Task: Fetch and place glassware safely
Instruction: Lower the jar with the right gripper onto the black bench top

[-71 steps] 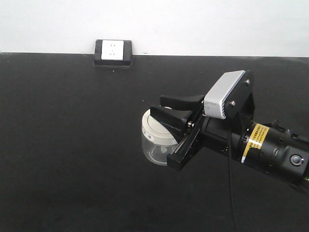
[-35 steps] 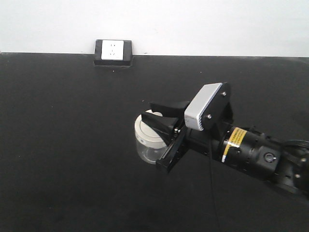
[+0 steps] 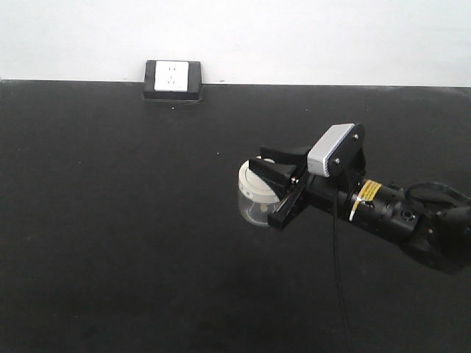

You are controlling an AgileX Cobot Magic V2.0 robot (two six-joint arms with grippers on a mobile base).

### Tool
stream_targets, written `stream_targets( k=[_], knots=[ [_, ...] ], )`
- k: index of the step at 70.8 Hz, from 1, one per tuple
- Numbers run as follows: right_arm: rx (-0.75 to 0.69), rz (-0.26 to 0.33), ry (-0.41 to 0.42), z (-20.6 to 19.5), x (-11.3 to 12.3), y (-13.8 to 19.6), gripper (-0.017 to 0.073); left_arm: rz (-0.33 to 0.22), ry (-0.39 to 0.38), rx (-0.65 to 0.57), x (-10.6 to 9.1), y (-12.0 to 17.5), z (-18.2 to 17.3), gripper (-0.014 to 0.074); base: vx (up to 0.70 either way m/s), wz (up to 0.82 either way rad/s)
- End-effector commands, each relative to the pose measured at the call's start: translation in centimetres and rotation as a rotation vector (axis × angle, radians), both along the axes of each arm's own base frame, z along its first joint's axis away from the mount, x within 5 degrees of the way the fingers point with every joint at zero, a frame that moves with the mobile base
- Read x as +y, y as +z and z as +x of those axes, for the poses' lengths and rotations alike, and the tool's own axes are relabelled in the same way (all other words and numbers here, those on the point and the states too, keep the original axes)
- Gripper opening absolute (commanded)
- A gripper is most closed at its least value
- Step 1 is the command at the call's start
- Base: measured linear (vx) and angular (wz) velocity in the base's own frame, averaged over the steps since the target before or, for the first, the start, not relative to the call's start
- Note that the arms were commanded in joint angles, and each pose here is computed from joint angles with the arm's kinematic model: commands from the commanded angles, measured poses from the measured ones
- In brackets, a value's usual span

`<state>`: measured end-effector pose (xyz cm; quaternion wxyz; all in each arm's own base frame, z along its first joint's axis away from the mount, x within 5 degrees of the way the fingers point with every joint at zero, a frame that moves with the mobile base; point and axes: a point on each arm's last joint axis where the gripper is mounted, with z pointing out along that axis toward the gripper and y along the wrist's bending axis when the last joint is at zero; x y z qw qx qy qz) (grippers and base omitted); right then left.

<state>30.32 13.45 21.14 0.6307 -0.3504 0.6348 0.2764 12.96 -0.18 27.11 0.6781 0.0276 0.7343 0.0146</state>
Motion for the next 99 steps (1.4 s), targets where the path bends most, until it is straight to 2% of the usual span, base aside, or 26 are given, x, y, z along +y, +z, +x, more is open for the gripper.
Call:
stream_targets(
  k=[1, 17, 35, 59, 77, 88, 99],
  knots=[
    [-0.153, 0.113, 0.031, 1.3, -0.3, 3.0, -0.0001, -0.014, -0.006, -0.085, -0.1, 1.4, 0.2, -0.0007, 0.0, 0.0],
    [-0.164, 0.117, 0.041, 4.5, 0.1, 1.8, -0.0001, -0.014, -0.006, -0.085, -0.1, 1.4, 0.2, -0.0007, 0.0, 0.0],
    [-0.101, 0.102, 0.038, 6.9, 0.6, -1.7, -0.0001, -0.014, -0.006, -0.085, -0.1, 1.4, 0.2, -0.0007, 0.0, 0.0],
    [-0.028, 0.085, 0.022, 7.6, 0.6, -5.4, -0.0001, -0.014, -0.006, -0.085, -0.1, 1.4, 0.2, -0.0007, 0.0, 0.0],
    [-0.028, 0.083, 0.023, 7.6, 0.6, -5.6, 0.0003, -0.014, -0.006, -0.085, -0.1, 1.4, 0.2, -0.0007, 0.0, 0.0],
    [-0.027, 0.079, 0.03, 7.6, 0.7, -5.6, 0.0057, -0.014, -0.006, -0.085, -0.1, 1.4, 0.2, -0.0007, 0.0, 0.0],
    [-0.044, 0.103, 0.044, 7.5, 0.8, -5.4, 0.0202, -0.014, -0.006, -0.085, -0.1, 1.4, 0.2, -0.0007, 0.0, 0.0]
  ],
)
